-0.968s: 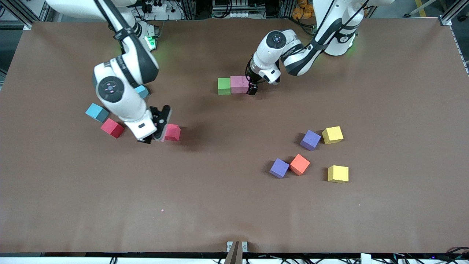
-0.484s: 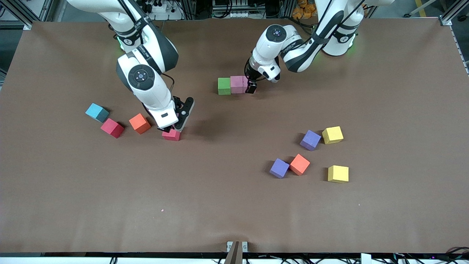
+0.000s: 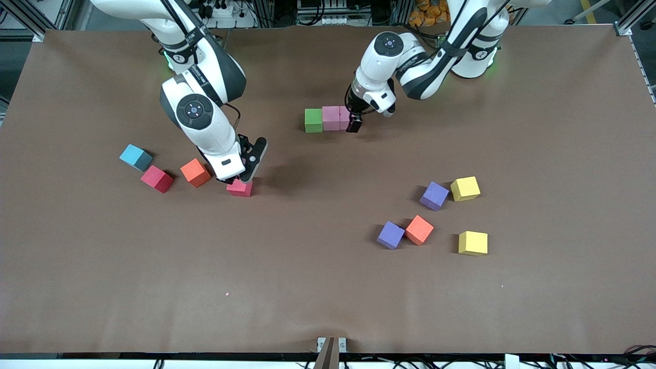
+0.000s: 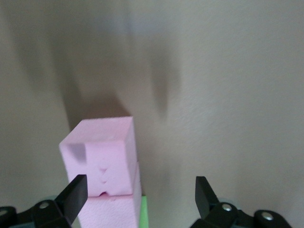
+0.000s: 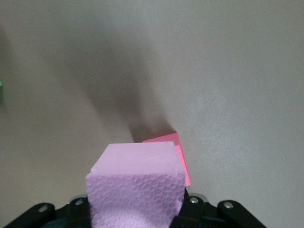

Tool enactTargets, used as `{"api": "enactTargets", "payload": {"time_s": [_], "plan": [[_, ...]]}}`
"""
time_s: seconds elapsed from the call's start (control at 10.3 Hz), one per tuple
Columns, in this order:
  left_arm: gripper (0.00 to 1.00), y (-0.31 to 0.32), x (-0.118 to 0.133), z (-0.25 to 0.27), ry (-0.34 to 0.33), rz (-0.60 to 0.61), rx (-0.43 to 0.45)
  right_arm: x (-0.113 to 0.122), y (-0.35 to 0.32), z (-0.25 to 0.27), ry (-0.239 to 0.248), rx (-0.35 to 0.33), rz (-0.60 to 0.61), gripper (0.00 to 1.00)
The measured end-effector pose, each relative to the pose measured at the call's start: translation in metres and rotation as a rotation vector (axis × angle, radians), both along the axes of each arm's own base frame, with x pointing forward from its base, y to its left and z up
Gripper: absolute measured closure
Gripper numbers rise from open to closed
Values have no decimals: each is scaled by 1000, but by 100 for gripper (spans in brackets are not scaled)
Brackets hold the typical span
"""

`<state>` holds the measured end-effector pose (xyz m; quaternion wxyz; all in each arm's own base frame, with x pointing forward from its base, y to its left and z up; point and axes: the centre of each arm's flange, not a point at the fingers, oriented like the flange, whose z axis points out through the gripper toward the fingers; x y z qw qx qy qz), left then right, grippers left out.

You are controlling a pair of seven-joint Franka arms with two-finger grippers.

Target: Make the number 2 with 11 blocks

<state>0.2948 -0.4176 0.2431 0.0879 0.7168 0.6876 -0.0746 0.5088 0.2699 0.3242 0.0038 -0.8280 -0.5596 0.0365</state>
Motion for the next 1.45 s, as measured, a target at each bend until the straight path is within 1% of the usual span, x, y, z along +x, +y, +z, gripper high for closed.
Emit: {"api": "enactTargets", "payload": {"time_s": [0.19,0.39,0.68,0.87,1.07,1.26,1.45], "plan": [[0,7,20,14,-17,-30,41,0,0,3,-5,0,1,42],[0,15,63,39,-43,-51,62,-1,1,5,-6,4,-4,42],[0,33,120,72,-109,-87,37,-9,16,8,22,51,-94,42],[0,43,146,85,-146,-140,25,-22,37,11,25,53,-194,42],[0,54,177,102,-141,-224,53,-42,70,19,17,54,-333,42],[0,77,220,120,-124,-273,65,-74,118,29,-3,64,-507,42],[0,110,263,127,-129,-316,50,-104,155,30,-8,78,-675,42]]}}
